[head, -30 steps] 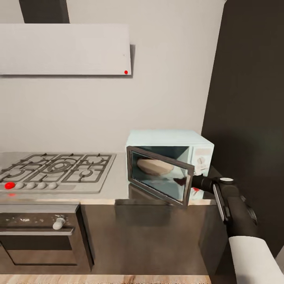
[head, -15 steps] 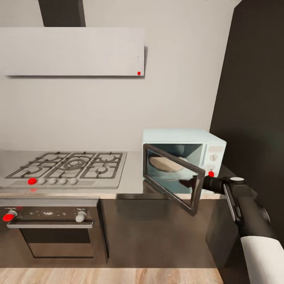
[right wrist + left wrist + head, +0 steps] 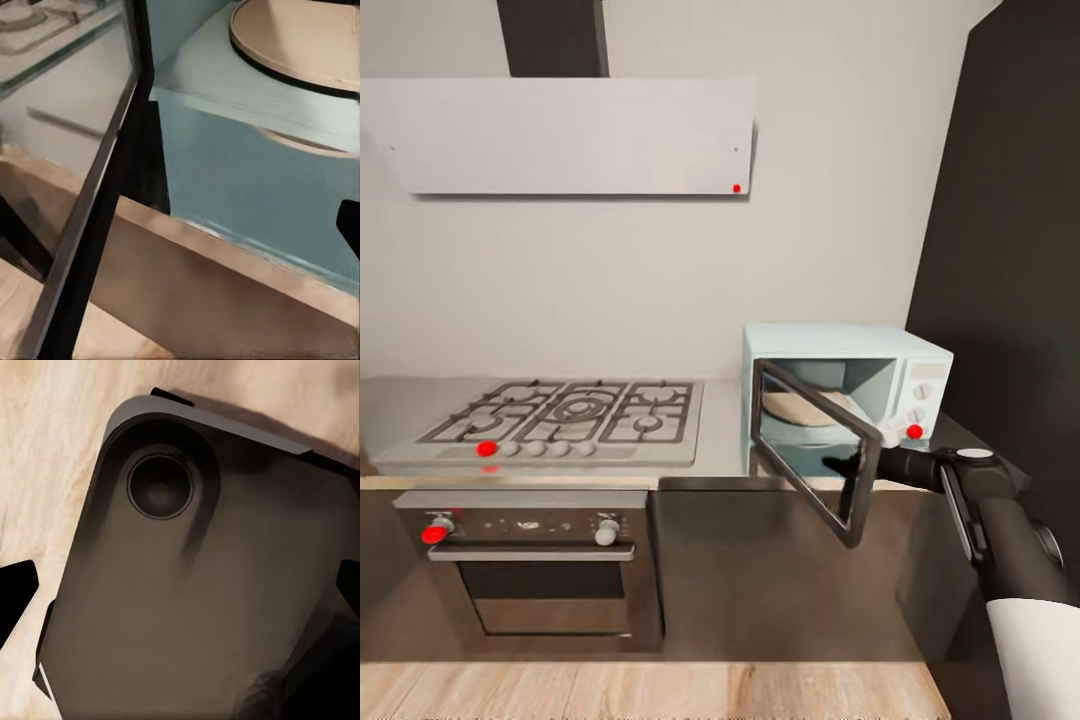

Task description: In the kitchen, take the popcorn bag from the countertop, put it into the microwave, and heat it until the popcorn is cooked so the cooked popcorn ends up inside the bag.

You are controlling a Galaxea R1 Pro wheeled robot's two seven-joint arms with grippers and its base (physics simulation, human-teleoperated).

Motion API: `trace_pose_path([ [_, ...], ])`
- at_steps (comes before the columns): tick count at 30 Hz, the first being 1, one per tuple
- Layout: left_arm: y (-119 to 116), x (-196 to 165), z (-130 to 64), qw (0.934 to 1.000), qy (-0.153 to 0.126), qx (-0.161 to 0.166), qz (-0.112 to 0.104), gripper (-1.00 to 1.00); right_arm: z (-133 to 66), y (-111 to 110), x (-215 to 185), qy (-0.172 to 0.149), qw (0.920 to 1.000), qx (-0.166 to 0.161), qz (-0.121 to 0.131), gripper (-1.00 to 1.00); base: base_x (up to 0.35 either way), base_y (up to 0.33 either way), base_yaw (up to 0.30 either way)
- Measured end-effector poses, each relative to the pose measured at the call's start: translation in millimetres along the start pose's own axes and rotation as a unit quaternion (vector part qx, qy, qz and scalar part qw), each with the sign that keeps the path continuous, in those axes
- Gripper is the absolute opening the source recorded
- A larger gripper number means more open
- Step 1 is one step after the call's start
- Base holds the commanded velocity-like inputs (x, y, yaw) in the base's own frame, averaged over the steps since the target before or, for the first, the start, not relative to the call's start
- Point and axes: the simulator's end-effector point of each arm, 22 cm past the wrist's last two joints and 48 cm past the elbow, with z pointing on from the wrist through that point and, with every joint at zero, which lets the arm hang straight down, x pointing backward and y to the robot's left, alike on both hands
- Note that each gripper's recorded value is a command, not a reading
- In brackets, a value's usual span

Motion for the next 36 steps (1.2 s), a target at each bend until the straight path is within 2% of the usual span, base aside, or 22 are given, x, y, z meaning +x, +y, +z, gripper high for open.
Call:
trace_pose_path([
  [2,0.2,0.1,0.0,1.0000,0.000,0.000,0.000,1.00,-5.5,-8.1,2.4,0.004,1.0000,0.003,-0.003,1.00,-0.132,0.188,0.000],
  [4,0.1,-0.3,0.0,1.0000,0.000,0.000,0.000,1.00,-8.4,-10.8,10.1,0.014,0.9999,-0.007,-0.001,1.00,-0.138,0.179,0.000],
  [12,0.0,-0.1,0.0,1.0000,0.000,0.000,0.000,1.00,-11.5,-4.2,16.9,0.023,0.9991,-0.037,0.001,1.00,-0.142,0.161,0.000],
  [30,1.1,0.1,0.0,1.0000,0.000,-0.001,0.000,1.00,-12.4,-10.4,18.9,0.027,0.9993,-0.025,0.002,1.00,-0.135,0.146,0.000],
  [31,1.2,0.3,0.0,1.0000,0.000,-0.001,0.000,1.00,-22.2,-40.6,21.3,0.026,0.9994,0.022,0.011,1.00,-0.034,0.041,0.000],
  [32,1.2,0.0,0.0,1.0000,0.000,-0.001,0.000,1.00,-48.4,-96.9,30.8,0.027,0.9932,0.108,0.032,1.00,-0.022,0.026,0.000],
  [34,1.1,0.0,0.0,1.0000,0.000,-0.001,0.000,1.00,-62.0,-121.7,43.5,0.039,0.9876,0.146,0.042,1.00,-0.009,0.011,0.000],
  [36,1.1,-0.2,0.0,1.0000,0.000,0.000,0.000,1.00,-65.7,-136.3,64.4,0.059,0.9831,0.164,0.057,1.00,-0.003,0.003,0.000],
])
